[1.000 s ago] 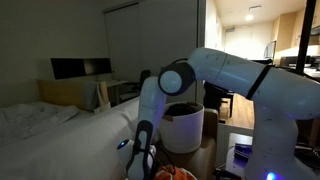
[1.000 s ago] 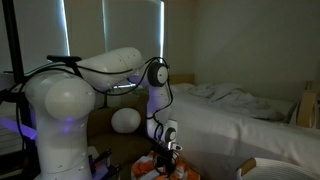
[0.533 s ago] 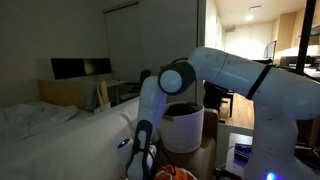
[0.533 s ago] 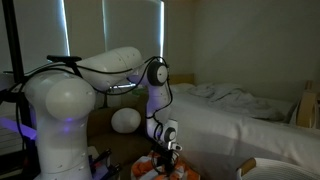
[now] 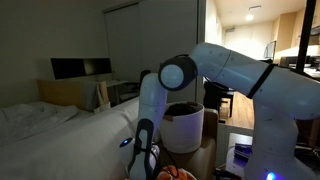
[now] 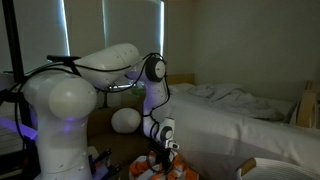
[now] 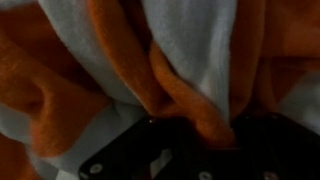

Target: Put the towel inside the basket

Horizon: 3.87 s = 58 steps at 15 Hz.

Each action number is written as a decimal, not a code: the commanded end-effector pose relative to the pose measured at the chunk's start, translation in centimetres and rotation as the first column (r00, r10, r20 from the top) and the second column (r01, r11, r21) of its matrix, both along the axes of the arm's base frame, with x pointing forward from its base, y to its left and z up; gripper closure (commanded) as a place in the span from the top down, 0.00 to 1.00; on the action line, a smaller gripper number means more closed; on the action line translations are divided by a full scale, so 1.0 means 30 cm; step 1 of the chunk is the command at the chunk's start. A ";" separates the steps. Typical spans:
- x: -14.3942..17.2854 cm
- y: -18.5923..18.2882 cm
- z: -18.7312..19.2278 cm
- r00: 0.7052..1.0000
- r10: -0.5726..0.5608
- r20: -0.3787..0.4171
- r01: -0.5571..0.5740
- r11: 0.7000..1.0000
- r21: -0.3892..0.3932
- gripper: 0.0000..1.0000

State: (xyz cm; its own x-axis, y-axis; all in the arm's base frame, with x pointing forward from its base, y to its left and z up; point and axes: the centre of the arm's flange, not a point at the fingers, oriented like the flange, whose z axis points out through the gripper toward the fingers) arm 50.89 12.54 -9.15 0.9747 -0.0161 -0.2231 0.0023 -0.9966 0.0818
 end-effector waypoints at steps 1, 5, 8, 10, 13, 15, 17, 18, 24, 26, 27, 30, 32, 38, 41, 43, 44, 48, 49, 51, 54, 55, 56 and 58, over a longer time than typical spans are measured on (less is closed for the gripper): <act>-0.081 0.044 0.110 0.998 -0.054 0.027 0.055 0.998 -0.008 0.11; -0.104 0.069 0.191 0.996 -0.078 0.042 0.079 0.996 -0.030 0.11; -0.110 0.085 0.256 0.995 -0.076 0.062 0.079 0.996 -0.045 0.11; -0.110 0.096 0.311 0.994 -0.071 0.081 0.076 0.996 -0.053 0.11; -0.106 0.101 0.405 0.991 -0.064 0.118 0.073 0.995 -0.073 0.11; -0.103 0.099 0.473 0.988 -0.060 0.139 0.072 0.994 -0.081 0.11; -0.078 0.103 0.541 0.986 -0.054 0.160 0.069 0.994 -0.090 0.11; -0.074 0.105 0.575 0.983 -0.050 0.175 0.068 0.993 -0.096 0.11; -0.059 0.101 0.834 0.974 -0.009 0.228 0.044 0.988 -0.146 0.12; -0.051 0.096 0.933 0.971 -0.007 0.239 0.046 0.986 -0.160 0.11; -0.047 0.097 0.984 0.970 -0.005 0.242 0.045 0.986 -0.161 0.12; -0.040 0.105 1.138 0.965 0.000 0.262 0.048 0.983 -0.178 0.12; -0.040 0.109 1.236 0.961 -0.004 0.277 0.057 0.981 -0.185 0.11; -0.053 0.091 1.478 0.951 -0.049 0.306 0.107 0.978 -0.177 0.11; -0.027 0.096 1.452 0.954 -0.039 0.298 0.095 0.980 -0.175 0.11; -0.029 0.094 1.467 0.952 -0.041 0.303 0.097 0.980 -0.173 0.23; -0.029 0.096 1.455 0.954 -0.039 0.297 0.095 0.980 -0.175 0.23; -0.030 0.101 1.424 0.959 -0.035 0.281 0.089 0.979 -0.181 0.23; -0.029 0.101 1.425 0.959 -0.035 0.282 0.089 0.979 -0.181 0.11; -0.019 0.117 1.430 0.953 0.006 0.302 0.073 0.965 -0.250 0.11; 0.007 0.122 1.492 0.927 0.048 0.372 0.082 0.942 -0.325 0.11; 0.015 0.121 1.515 0.916 0.058 0.397 0.091 0.933 -0.347 0.11; 0.021 0.123 1.548 0.906 0.067 0.417 0.102 0.924 -0.370 0.11; 0.028 0.124 1.609 0.894 0.076 0.442 0.117 0.912 -0.393 0.11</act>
State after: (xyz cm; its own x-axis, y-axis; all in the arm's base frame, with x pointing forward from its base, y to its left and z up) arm 51.61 16.22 35.76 0.9797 -0.0267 0.1988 -0.1088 -0.9032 0.4151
